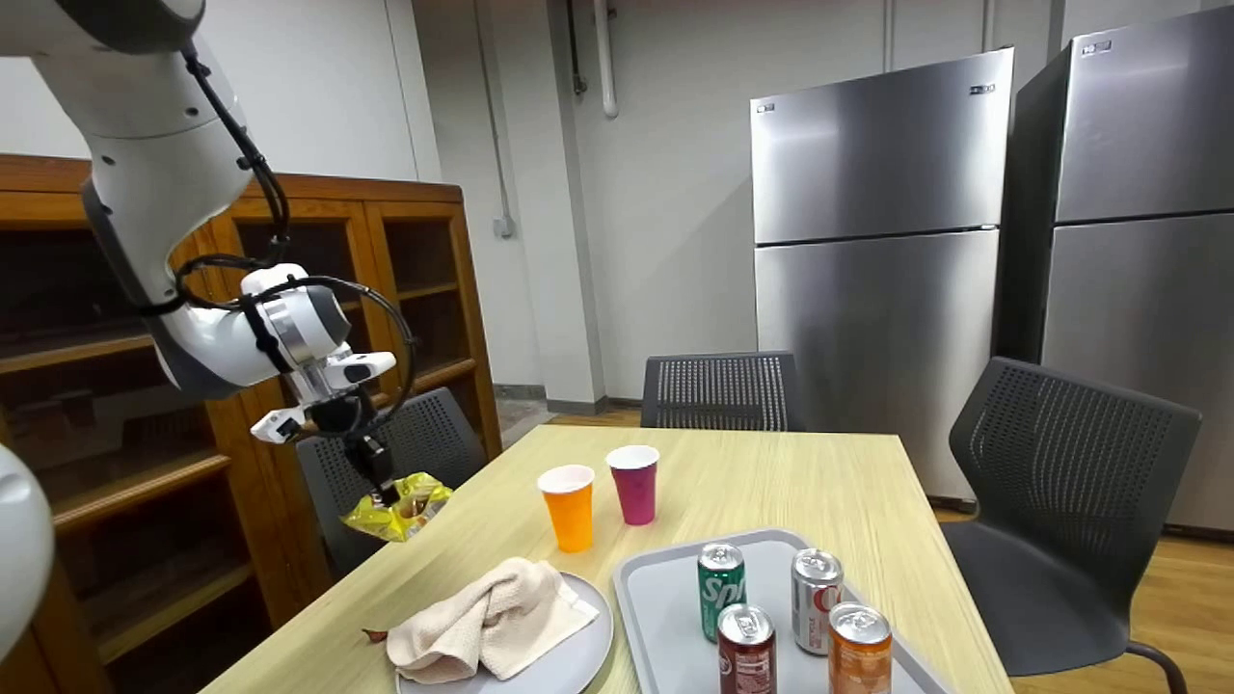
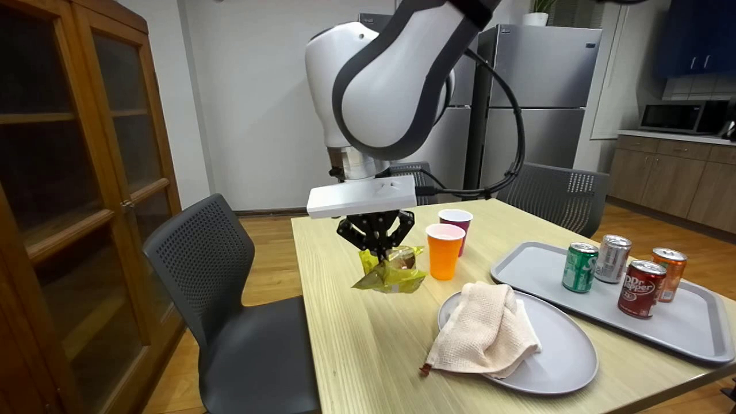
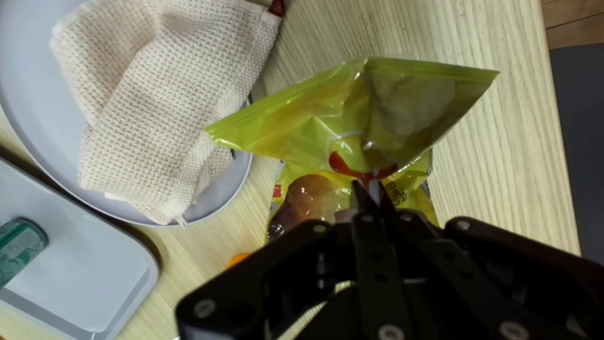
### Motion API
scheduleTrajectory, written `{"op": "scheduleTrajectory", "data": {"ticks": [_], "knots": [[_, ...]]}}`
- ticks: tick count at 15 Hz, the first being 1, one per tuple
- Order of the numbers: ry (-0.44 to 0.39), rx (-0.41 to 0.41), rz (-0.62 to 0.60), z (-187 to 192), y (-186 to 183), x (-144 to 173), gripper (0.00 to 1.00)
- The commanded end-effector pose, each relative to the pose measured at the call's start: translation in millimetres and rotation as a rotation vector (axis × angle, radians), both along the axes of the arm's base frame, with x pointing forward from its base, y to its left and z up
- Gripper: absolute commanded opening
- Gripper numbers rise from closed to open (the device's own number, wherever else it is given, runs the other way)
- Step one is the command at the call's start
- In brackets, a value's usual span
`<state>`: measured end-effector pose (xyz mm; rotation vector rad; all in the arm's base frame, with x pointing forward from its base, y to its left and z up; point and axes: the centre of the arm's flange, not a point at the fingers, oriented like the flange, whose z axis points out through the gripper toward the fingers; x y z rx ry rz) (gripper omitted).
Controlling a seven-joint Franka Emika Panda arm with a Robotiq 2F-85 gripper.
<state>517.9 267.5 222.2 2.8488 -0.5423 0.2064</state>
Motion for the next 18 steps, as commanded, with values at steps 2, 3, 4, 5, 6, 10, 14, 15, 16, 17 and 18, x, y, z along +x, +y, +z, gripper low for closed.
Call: {"op": "scheduleTrajectory", "data": {"ticks": [2,3,4,5,6,10,14,15,16,17,18], "knots": [[0.026,-0.036,-0.039,-24,22,32,0.0],[0.031,-0.037,-0.042,-29,24,36,0.0],[0.036,-0.037,-0.046,-34,27,39,0.0],[0.04,-0.036,-0.051,-38,29,42,0.0],[0.044,-0.038,-0.054,-42,30,44,0.0],[0.055,-0.04,-0.064,-55,37,52,0.0],[0.063,-0.055,-0.067,-65,39,56,0.0],[0.064,-0.058,-0.069,-67,39,56,0.0],[0.067,-0.06,-0.07,-69,40,57,0.0],[0.067,-0.064,-0.07,-70,39,57,0.0],[0.069,-0.067,-0.07,-72,40,58,0.0]]}}
